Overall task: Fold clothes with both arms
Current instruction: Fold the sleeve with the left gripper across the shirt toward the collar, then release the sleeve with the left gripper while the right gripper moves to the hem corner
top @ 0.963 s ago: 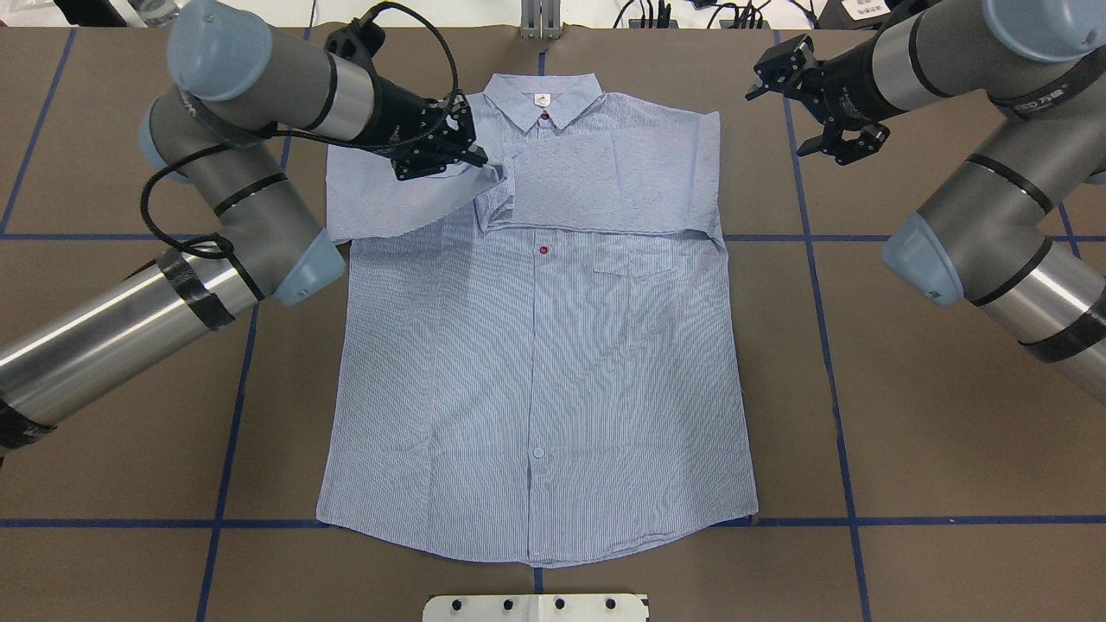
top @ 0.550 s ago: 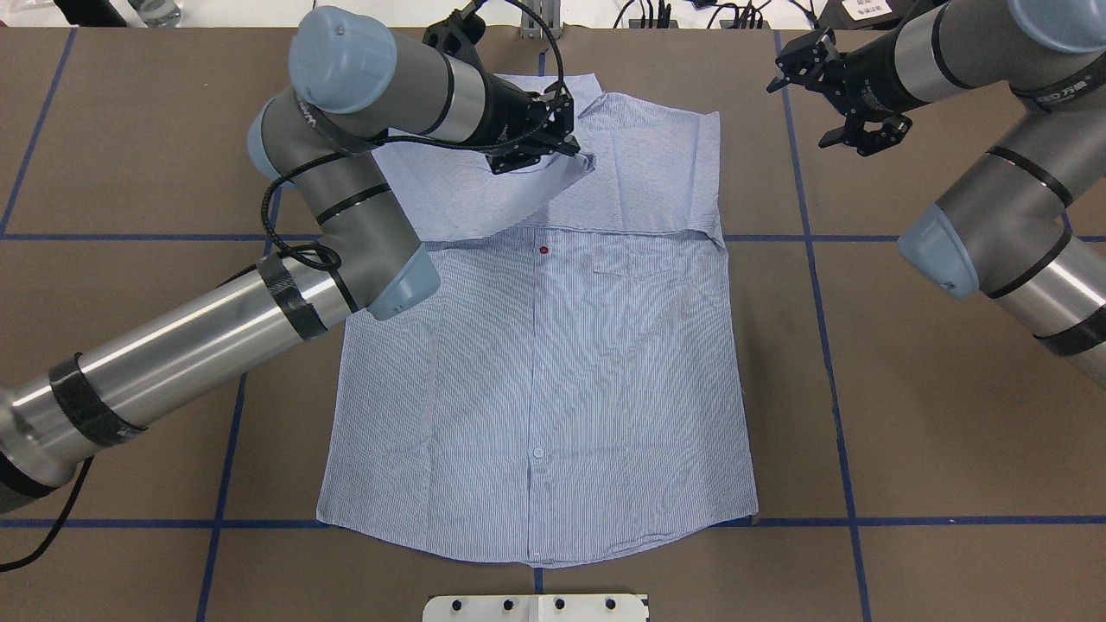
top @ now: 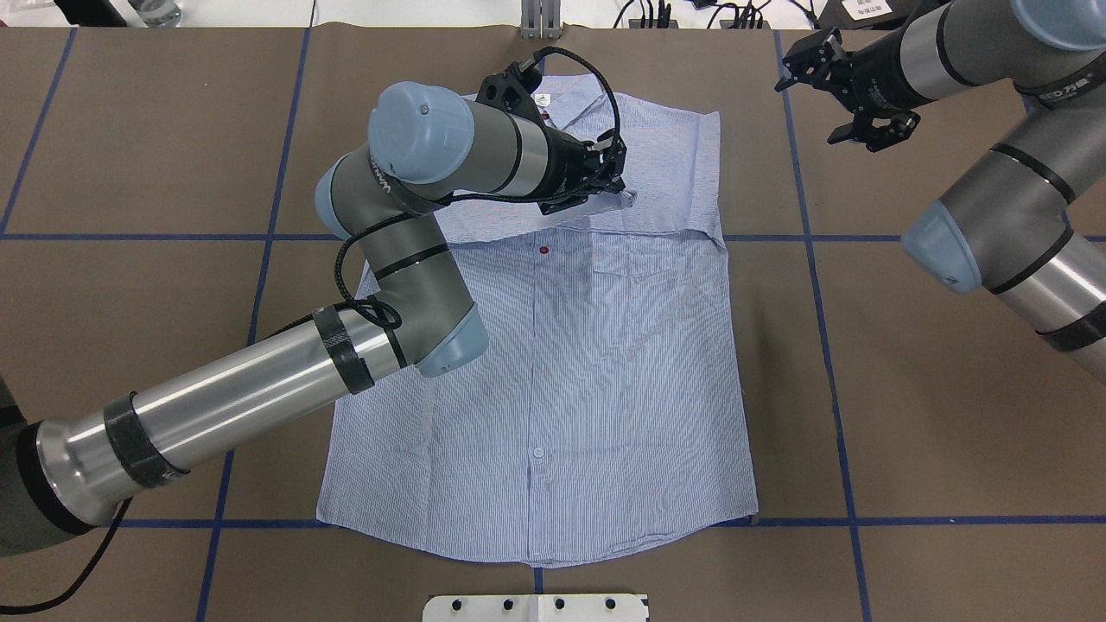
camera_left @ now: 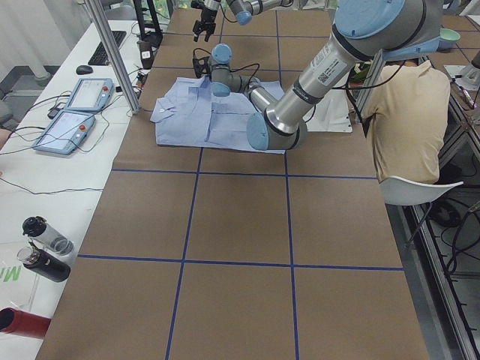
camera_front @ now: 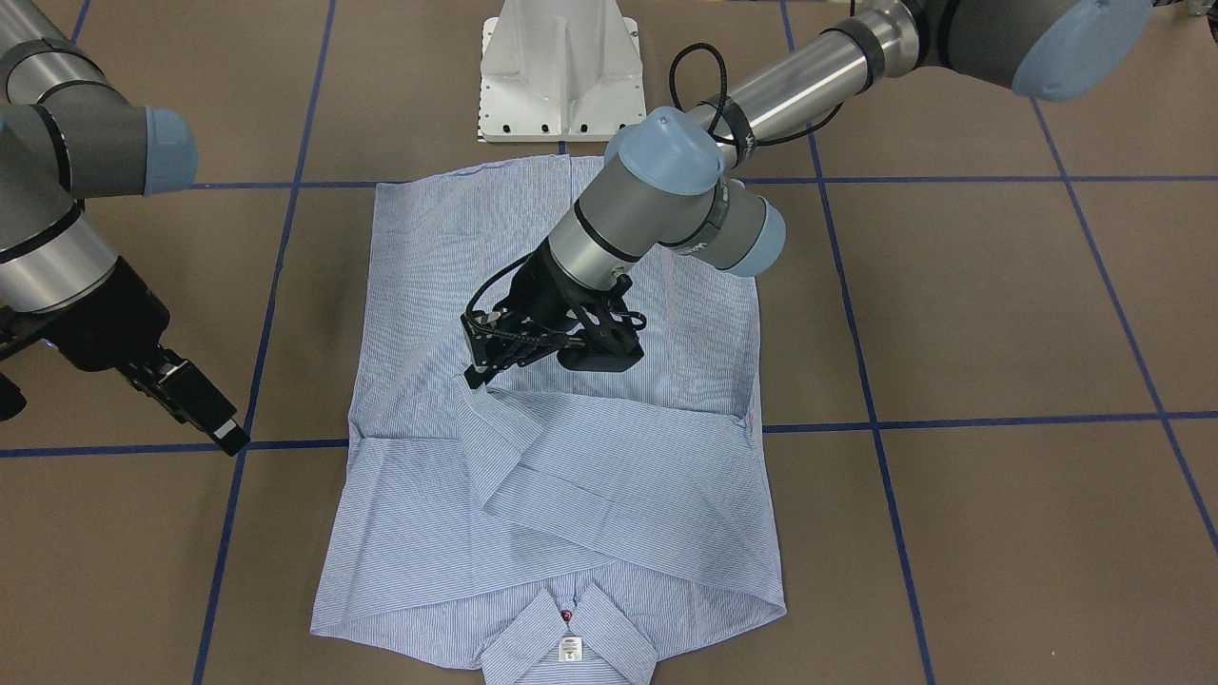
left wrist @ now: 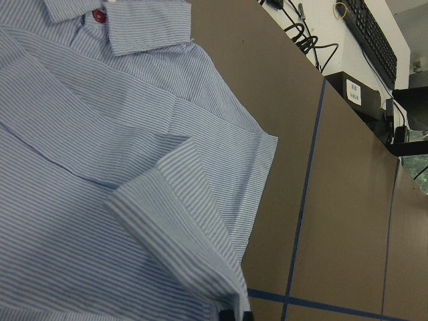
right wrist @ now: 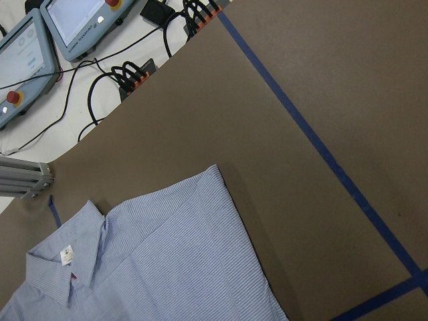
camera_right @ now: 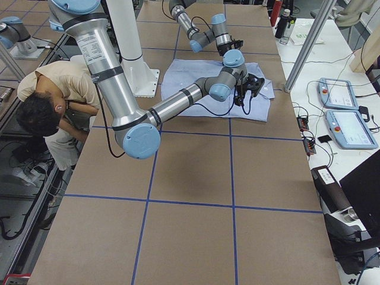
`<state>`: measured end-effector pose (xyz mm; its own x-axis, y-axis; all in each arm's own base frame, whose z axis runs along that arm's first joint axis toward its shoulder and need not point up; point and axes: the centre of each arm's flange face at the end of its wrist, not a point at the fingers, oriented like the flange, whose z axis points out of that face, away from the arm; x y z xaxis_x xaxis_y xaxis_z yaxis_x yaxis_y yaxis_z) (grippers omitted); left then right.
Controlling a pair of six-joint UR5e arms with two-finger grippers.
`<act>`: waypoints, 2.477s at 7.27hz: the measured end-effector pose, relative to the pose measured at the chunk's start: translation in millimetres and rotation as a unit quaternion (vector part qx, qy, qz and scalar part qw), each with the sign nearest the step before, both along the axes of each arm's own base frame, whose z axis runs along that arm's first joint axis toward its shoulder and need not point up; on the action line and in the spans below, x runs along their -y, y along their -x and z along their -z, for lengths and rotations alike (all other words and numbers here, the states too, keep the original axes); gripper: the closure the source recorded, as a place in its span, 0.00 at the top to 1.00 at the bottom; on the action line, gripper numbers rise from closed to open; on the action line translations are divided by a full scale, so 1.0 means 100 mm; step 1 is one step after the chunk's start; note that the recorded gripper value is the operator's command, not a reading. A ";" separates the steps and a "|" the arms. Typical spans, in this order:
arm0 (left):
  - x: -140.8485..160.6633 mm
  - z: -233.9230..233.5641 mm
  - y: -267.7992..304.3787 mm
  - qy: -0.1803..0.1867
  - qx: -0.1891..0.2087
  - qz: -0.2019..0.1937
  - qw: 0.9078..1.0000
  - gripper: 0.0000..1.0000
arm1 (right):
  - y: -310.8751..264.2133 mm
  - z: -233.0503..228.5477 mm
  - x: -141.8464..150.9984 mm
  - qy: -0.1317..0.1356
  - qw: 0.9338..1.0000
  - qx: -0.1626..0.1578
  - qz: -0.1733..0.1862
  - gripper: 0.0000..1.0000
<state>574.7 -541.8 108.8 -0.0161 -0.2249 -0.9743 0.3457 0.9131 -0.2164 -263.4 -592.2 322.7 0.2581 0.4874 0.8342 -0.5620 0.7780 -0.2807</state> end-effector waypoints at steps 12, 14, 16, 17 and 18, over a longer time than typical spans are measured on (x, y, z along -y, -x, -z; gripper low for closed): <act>-0.59 -0.35 0.72 -0.052 0.079 -0.021 0.995 0.93 | 0.45 -0.14 -0.87 0.048 0.998 0.017 0.029 0.99; -0.78 -0.72 1.29 -0.070 0.094 -0.058 0.991 0.93 | 0.95 -0.25 -1.73 0.077 0.997 0.011 0.023 0.99; -0.92 -0.87 1.68 -0.088 0.094 -0.063 0.990 0.99 | 1.49 -0.24 -2.64 0.100 0.995 -0.003 -0.002 0.99; -0.98 -0.90 1.80 -0.092 0.094 -0.061 0.990 0.99 | 1.67 -0.18 -3.02 0.111 0.994 -0.022 -0.007 0.98; -1.02 -0.93 1.89 -0.093 0.094 -0.059 0.989 0.99 | 1.79 -0.15 -3.30 0.122 0.992 -0.038 -0.011 0.95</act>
